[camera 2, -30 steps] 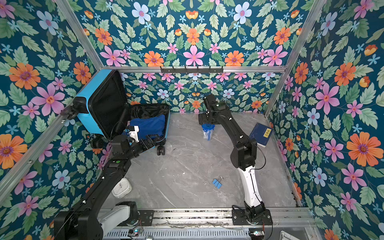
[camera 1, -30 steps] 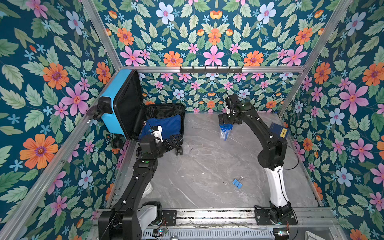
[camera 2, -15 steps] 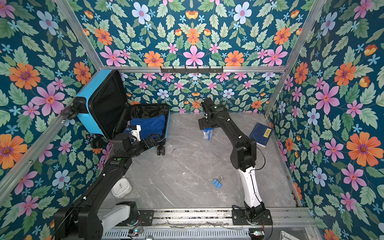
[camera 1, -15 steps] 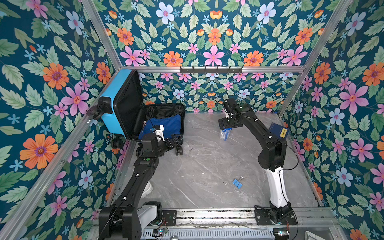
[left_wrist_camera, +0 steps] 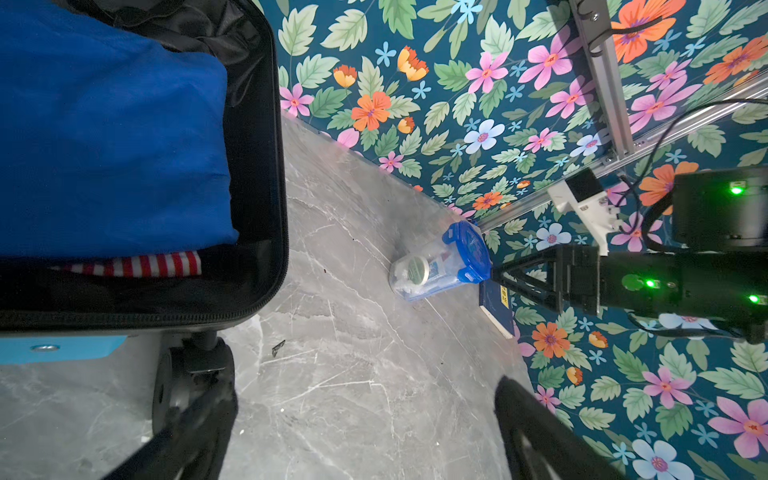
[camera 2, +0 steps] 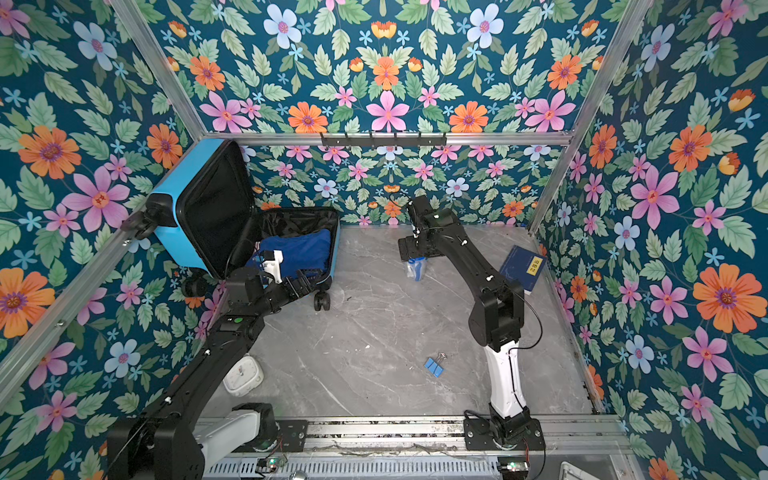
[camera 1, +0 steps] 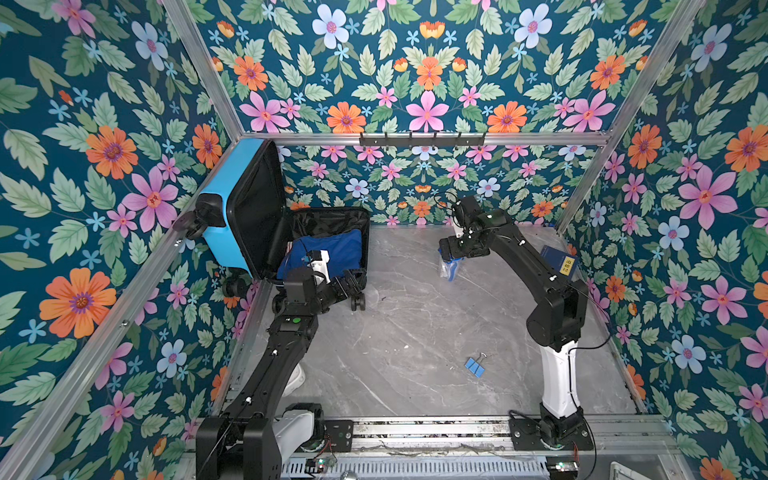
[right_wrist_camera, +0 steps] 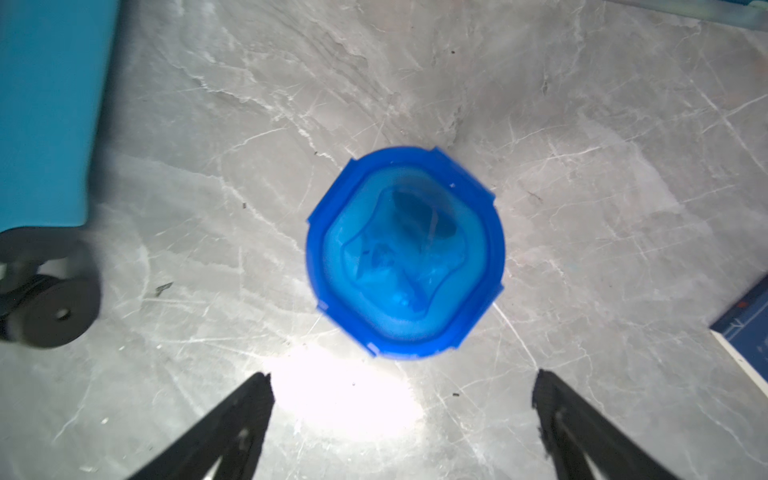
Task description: Pack the luggage
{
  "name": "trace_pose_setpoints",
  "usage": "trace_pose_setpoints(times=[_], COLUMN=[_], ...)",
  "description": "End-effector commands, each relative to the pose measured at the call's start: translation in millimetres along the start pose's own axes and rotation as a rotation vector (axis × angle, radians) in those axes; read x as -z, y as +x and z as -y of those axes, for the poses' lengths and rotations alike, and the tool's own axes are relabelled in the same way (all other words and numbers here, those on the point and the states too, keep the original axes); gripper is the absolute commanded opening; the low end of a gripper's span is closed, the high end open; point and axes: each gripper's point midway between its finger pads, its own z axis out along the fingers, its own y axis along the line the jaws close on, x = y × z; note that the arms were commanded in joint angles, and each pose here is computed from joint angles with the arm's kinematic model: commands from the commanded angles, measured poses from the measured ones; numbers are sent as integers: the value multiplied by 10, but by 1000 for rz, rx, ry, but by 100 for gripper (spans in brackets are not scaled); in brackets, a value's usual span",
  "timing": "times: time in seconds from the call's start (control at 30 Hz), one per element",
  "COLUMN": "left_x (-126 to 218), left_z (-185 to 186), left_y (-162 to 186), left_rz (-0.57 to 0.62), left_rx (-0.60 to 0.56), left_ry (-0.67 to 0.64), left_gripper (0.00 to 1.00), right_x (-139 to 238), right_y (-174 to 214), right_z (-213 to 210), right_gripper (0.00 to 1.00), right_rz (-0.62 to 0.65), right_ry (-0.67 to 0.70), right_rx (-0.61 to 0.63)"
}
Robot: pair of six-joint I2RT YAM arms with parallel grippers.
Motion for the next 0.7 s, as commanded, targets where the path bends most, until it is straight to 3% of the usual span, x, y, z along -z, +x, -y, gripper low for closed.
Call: trace_pose_setpoints(times=[0.0, 0.4, 0.67], left_x=[-36, -423, -453], left_z=[-13, 303, 372], left_y=[24, 599, 649], left_rz=[-9, -131, -144], left_rx=[-13, -42, -61], left_ry=[-5, 51, 51], left_gripper=[100, 100, 100], right_x=[31, -298, -436], right_y=[14, 233, 94], right_z=[-21, 108, 176], right_gripper=[99, 99, 99], right_rz=[15, -76, -92], right_ry=[-13, 61, 93], right_rx=[22, 79, 88])
